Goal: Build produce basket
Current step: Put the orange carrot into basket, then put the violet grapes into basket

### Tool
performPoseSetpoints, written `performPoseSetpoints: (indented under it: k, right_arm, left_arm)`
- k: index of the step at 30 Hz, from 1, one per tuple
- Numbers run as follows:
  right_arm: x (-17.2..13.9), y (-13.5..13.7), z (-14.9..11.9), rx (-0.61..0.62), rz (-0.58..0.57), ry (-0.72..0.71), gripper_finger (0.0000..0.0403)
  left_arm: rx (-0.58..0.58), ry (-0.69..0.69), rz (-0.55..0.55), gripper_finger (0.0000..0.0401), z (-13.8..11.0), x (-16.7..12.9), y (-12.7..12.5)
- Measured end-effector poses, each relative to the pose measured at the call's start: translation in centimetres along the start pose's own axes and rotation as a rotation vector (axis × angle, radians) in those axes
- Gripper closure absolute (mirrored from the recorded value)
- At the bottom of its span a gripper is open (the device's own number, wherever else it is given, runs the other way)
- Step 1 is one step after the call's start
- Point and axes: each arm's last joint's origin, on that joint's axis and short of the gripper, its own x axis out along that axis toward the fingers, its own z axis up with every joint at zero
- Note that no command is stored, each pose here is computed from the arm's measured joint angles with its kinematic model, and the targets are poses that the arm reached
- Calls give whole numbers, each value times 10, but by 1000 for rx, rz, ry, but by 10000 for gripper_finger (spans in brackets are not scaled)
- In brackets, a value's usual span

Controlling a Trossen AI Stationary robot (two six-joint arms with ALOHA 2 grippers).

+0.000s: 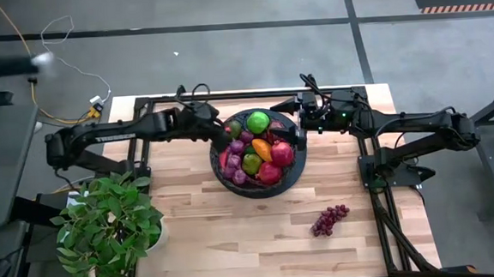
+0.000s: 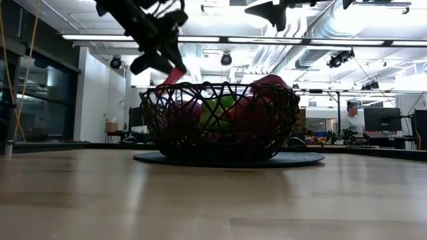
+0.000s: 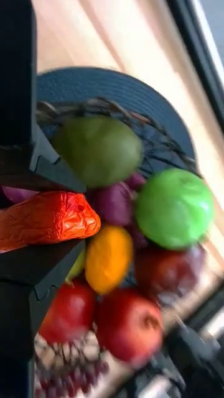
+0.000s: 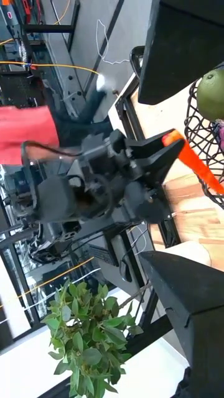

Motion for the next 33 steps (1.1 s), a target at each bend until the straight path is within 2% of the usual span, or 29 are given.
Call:
performPoseSetpoints:
  k: [6,15,18,23,26,30,33]
  right_arm:
    - [0,0,-1,0,-4,14,18]
    - [0,0,-2,0,-5,16,18]
    - [0,0,-1,3,-4,13,18]
    - [0,3,10,-2,6,-19,18]
    - [0,7,24,-13,18,-60,18]
    - [-2,11,36,-38,29,-58,18]
    - [-2,13,38,-23,36,-25,18]
  left_arm:
    - [-19,52,43,278,-5,6,3]
    - [-18,56,56,190,-6,6,3]
    - [-32,36,42,166,0,-3,8]
    - [-46,-120,-87,150,35,-49,8]
    - [55,-315,-225,152,50,-86,-3]
    - [203,-568,-386,153,49,-128,-17]
    - [294,-671,-469,153,37,-145,-25]
